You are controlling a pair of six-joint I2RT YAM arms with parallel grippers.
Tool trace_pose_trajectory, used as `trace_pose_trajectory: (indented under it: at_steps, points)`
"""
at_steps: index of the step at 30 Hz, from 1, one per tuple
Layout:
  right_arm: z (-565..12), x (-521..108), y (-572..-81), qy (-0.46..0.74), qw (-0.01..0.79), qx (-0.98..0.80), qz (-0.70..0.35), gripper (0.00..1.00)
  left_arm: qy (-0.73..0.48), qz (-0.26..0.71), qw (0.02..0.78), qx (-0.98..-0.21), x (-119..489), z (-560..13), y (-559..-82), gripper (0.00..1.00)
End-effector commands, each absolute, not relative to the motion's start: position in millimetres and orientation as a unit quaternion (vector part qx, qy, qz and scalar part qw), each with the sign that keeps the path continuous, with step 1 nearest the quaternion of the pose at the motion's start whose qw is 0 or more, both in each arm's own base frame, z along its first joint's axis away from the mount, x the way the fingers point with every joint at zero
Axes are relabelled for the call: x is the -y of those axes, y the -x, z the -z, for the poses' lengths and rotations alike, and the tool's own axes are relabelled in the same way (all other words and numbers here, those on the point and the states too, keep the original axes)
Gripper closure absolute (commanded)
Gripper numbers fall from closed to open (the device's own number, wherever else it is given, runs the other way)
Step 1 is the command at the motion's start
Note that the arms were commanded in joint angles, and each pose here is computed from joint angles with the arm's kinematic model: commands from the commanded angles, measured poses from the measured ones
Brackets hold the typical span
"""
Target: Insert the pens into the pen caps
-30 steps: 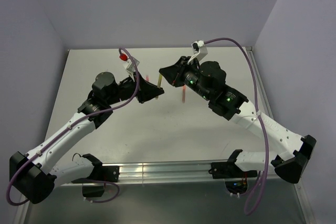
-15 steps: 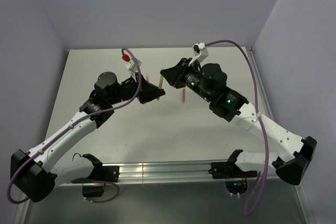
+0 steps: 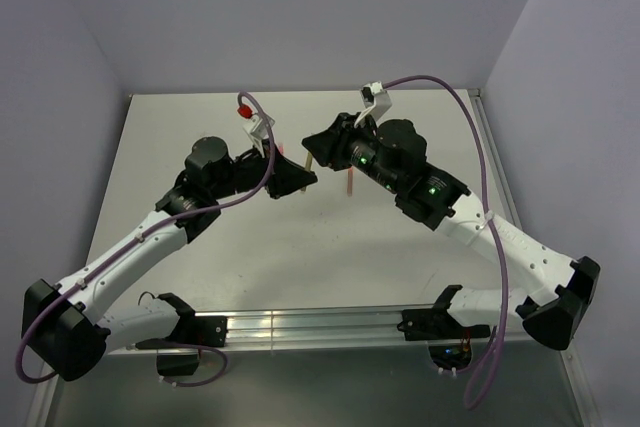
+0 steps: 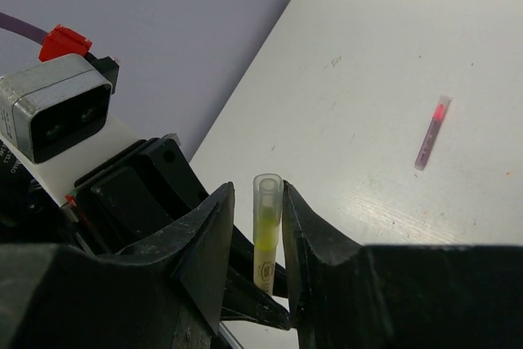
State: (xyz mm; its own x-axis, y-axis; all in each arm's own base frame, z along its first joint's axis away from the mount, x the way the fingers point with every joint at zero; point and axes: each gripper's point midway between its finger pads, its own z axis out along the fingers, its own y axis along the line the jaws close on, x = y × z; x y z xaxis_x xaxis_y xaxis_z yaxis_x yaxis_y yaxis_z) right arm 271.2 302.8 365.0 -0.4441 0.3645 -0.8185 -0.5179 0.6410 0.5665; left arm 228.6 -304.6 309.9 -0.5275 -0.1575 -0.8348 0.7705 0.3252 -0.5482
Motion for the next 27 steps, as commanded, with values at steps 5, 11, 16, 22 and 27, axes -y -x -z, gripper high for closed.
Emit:
trace_pose_trajectory:
  at_steps: [5,11,16,22,27]
  points:
    - [-391.1,-304.8,-273.6,0.053,0.542,-0.721,-0.429,0.66,-0.257,0.547,0.443,-0.662,313.4,-327.5,-218.7,1.0]
    - [-387.4,-306.8,-274.9,0.055,0.537,-0.726,-0.425,0.84,-0.257,0.544,0.447,-0.662,313.6,-328.1,-219.0,1.0]
    - [-379.7,-307.2,-271.8,0.063,0.529,-0.733,-0.423,1.0,-0.245,0.537,0.465,-0.66,311.5,-337.5,-225.3,1.0]
    - [-365.9,-305.8,-265.2,0.075,0.516,-0.744,-0.418,1.0,-0.23,0.528,0.495,-0.651,310.4,-356.0,-237.2,1.0]
    - [-355.2,-307.2,-260.1,0.084,0.507,-0.753,-0.412,1.0,-0.225,0.522,0.509,-0.647,313.7,-369.2,-247.7,1.0]
